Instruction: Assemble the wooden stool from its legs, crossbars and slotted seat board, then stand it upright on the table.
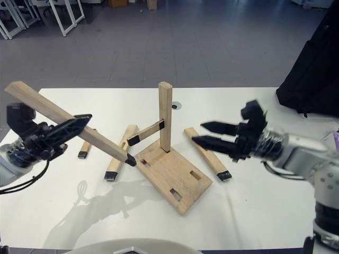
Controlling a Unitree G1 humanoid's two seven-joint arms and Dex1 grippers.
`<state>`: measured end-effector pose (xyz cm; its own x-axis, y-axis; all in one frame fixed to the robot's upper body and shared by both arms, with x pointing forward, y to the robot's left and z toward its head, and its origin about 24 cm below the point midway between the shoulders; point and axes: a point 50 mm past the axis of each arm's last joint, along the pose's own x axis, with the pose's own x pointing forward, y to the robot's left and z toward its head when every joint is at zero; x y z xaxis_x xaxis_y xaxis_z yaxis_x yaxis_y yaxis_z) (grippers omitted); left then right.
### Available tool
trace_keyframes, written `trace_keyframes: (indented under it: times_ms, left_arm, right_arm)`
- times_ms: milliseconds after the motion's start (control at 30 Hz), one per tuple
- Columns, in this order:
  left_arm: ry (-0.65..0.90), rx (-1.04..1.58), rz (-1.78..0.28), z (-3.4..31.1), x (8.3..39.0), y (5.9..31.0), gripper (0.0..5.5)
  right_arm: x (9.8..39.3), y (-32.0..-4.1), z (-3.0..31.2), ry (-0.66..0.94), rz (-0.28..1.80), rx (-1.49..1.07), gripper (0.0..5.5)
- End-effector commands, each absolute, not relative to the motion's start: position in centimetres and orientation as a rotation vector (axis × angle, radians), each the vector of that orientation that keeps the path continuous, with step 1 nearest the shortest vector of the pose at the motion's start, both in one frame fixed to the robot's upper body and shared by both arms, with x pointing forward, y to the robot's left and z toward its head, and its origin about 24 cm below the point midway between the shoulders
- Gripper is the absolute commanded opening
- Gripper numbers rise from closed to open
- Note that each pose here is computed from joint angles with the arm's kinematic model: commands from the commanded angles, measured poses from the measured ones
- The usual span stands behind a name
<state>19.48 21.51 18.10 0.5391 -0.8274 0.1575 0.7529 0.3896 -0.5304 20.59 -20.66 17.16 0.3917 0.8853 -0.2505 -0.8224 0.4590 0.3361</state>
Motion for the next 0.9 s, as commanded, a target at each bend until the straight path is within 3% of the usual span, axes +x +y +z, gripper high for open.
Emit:
trace_keyframes:
  times_ms: [33,200,333,633,900]
  left_arm:
    - [0.126,-0.47,-0.916,16.8,19.3,21.4,2.02]
    - [0.02,-0.409,-0.894,14.3,20.9,19.3,2.02]
    - [0.074,-0.332,-0.964,10.8,21.0,17.3,2.02]
    - [0.049,-0.236,-0.824,7.3,23.1,18.0,2.02]
    - [0.212,-0.089,-0.893,7.1,23.2,17.3,2.02]
  right_arm:
    - [18.2,-18.3,12.4,0.587,1.127,0.077,4.01]
    - [17.5,-17.1,8.7,0.665,1.14,-0.135,4.01]
    - [17.7,-16.8,8.0,0.658,1.151,-0.193,4.01]
    - [18.1,-16.8,7.9,0.653,1.18,-0.247,4.01]
    - [17.6,-16.6,7.5,0.657,1.18,-0.251,4.01]
